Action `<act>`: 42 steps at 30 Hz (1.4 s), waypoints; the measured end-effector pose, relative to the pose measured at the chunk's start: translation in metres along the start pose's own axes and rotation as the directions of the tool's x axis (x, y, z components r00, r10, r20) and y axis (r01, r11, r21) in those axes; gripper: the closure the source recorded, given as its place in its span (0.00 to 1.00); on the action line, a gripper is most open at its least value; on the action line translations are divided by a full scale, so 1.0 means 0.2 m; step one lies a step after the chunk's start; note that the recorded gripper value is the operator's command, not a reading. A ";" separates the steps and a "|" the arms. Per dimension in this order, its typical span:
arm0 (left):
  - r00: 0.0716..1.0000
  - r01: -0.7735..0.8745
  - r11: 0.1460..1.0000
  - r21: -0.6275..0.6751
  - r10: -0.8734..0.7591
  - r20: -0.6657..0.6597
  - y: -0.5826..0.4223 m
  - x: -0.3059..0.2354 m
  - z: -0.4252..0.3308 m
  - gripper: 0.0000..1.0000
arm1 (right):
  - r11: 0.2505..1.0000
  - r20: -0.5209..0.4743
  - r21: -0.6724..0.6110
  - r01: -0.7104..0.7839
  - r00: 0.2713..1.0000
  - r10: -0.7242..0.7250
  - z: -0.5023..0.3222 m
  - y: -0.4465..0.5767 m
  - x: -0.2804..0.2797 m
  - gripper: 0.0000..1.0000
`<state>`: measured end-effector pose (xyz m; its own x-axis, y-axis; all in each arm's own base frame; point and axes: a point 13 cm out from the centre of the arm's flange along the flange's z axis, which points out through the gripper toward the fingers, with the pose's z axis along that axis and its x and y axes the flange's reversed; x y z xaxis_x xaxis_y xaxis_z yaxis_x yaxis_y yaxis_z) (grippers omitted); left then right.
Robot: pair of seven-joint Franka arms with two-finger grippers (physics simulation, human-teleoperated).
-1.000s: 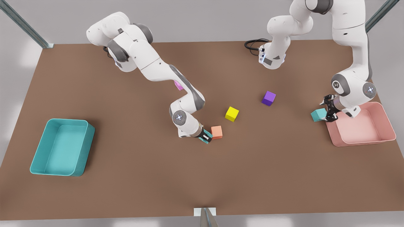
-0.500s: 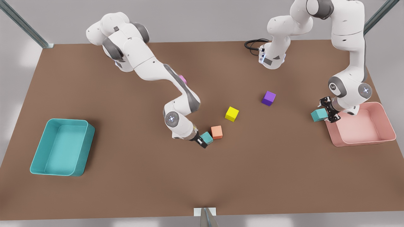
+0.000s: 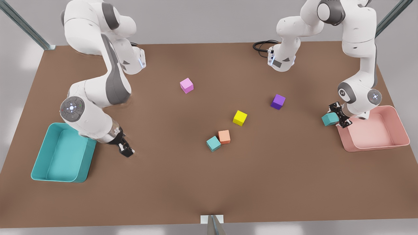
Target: Stack the two blue cubes on top of each other
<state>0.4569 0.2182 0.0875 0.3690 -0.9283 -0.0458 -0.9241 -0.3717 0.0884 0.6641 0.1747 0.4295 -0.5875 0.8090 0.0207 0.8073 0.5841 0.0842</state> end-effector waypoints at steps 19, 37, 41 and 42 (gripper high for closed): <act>0.998 -0.049 0.998 0.043 0.051 -0.037 -0.14 0.33 -0.26 0.40 | 0.837 -0.048 0.187 0.515 0.855 -0.516 -0.39 -0.64 0.08 0.00; 0.730 -0.681 0.732 0.028 0.681 -0.053 0.81 3.48 -0.45 0.40 | 0.667 -0.099 0.170 0.726 0.686 -0.721 -0.38 -0.59 0.11 0.00; 0.774 -0.632 0.775 0.015 0.632 -0.052 0.81 3.49 -0.36 0.40 | 0.643 -0.103 0.166 0.747 0.662 -0.742 -0.38 -0.59 0.12 0.00; 0.783 -0.620 0.784 0.016 0.620 -0.053 0.80 3.50 -0.34 0.40 | 0.638 -0.103 0.165 0.752 0.657 -0.747 -0.38 -0.59 0.12 0.00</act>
<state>0.5730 -0.4913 0.1382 -0.2787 -0.9577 0.0720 -0.9553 0.2841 0.0816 0.5508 0.1198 0.4962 -0.9947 0.0882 0.0538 0.0828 0.9920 -0.0950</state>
